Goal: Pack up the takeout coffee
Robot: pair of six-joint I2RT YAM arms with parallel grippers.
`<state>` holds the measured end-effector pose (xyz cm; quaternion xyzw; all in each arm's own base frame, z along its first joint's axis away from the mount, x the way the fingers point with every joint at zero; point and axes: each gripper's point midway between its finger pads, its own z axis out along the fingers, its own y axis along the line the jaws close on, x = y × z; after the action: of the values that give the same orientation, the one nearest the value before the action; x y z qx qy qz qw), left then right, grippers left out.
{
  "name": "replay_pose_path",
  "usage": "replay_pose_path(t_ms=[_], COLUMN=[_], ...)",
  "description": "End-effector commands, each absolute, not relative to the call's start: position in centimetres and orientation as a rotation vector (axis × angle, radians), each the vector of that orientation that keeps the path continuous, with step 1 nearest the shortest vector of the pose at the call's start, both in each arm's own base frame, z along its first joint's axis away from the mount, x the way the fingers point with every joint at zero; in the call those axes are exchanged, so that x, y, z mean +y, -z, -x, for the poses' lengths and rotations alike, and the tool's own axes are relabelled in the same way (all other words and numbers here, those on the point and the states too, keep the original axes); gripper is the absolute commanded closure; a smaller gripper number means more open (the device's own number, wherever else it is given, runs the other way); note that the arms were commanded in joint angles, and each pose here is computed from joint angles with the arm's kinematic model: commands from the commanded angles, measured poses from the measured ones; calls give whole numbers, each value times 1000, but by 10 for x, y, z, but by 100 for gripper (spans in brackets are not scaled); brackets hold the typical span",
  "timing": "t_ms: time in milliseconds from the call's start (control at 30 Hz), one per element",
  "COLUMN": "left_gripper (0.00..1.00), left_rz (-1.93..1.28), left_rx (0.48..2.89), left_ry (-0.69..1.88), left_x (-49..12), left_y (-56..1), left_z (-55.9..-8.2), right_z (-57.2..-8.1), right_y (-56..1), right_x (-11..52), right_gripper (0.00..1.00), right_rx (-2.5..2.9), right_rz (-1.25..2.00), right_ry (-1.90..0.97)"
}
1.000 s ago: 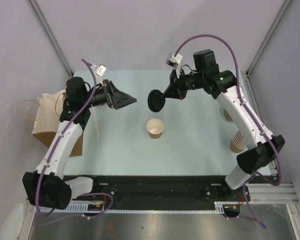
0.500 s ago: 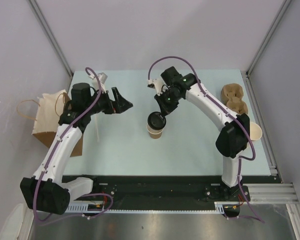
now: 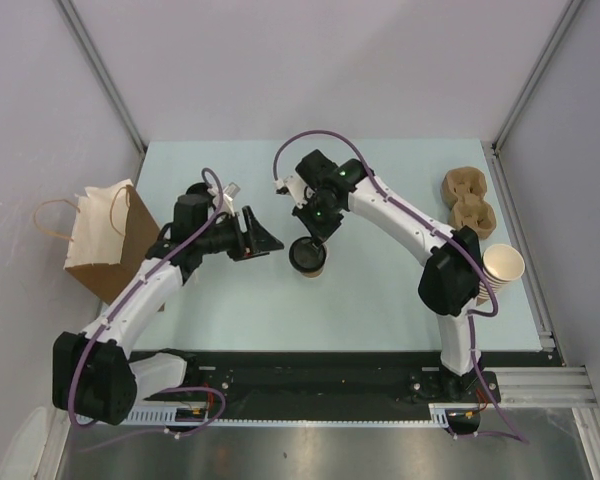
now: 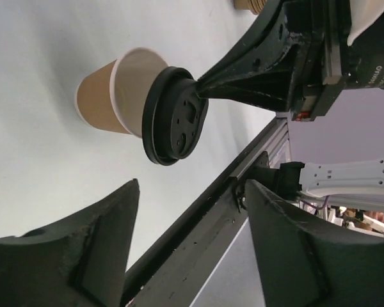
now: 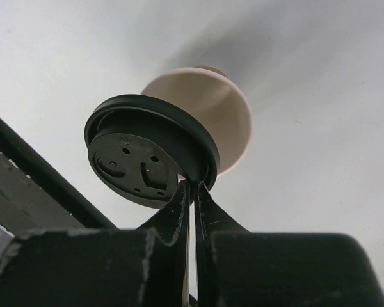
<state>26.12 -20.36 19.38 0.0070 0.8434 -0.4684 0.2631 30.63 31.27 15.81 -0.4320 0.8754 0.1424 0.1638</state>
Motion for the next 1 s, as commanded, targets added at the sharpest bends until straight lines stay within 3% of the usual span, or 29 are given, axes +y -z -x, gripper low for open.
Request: replay_pose_path(t_ms=[0, 100, 200, 367, 567, 967], left_gripper=[37, 52, 59, 61, 52, 50], left_rz=[-31, -66, -129, -161, -145, -154], left_rx=[2268, 2280, 2284, 2315, 2360, 2364], left_ry=[1327, 1313, 1295, 1190, 1176, 1204], left_x=[-218, -223, -232, -240, -244, -250], left_y=[-191, -183, -183, -181, -170, -166], left_z=[-258, -257, -261, -275, -282, -287], right_z=[-321, -320, -319, -324, -332, -329], right_y=[-167, -169, -171, -171, -169, -164], right_x=[313, 313, 311, 307, 305, 309], right_gripper=[100, 100, 100, 100, 100, 100], right_rx=[2471, 2465, 2460, 2468, 2484, 2503], right_rz=[1193, 1197, 1195, 1175, 1159, 1180], right_ry=[-365, -365, -364, -358, -371, -424])
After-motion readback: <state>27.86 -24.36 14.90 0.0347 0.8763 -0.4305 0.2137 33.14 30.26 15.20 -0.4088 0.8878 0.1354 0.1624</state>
